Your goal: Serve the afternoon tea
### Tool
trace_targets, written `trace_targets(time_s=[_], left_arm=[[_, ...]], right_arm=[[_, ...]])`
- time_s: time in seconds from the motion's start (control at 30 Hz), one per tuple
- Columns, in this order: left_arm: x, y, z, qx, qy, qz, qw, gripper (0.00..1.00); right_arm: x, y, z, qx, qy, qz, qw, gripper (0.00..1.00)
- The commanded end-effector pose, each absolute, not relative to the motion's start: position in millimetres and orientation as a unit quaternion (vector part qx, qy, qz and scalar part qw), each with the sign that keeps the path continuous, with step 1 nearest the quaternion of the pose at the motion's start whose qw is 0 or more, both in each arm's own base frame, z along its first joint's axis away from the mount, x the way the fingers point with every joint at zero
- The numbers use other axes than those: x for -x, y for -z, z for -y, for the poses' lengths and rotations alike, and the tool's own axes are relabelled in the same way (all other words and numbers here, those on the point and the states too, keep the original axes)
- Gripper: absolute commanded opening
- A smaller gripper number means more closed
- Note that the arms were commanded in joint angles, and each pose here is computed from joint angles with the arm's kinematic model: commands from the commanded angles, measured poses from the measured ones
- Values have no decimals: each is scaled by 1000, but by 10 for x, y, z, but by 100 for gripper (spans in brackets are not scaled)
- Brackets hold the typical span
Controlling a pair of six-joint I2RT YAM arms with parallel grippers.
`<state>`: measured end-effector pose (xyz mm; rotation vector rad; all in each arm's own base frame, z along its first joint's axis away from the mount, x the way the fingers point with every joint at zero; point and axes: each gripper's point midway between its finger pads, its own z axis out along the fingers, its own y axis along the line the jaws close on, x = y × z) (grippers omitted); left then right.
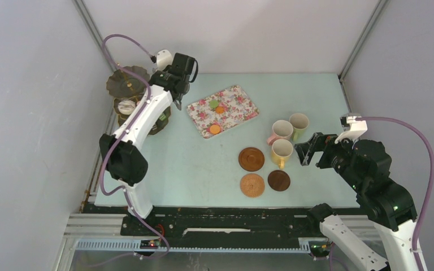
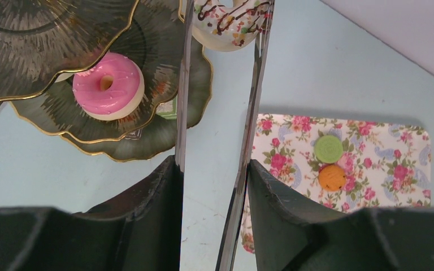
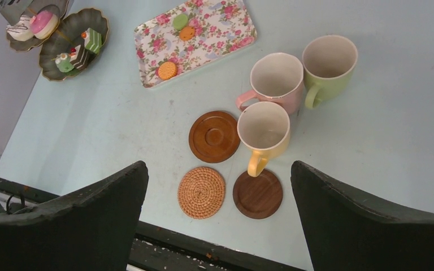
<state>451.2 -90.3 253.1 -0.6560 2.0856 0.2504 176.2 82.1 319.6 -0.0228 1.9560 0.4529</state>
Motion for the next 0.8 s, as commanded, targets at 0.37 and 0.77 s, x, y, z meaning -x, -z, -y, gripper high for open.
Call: trace_targets(time_s=[0.37, 0.77], left_arm=[[-4433, -2663, 434, 354, -126, -787, 490, 23], [-4330, -2507, 292, 387, -137, -778, 476, 26]], right_arm=[[-1808, -3201, -808, 21, -175, -821, 544, 100], [-1794, -3197, -800, 18, -175, -821, 543, 100]])
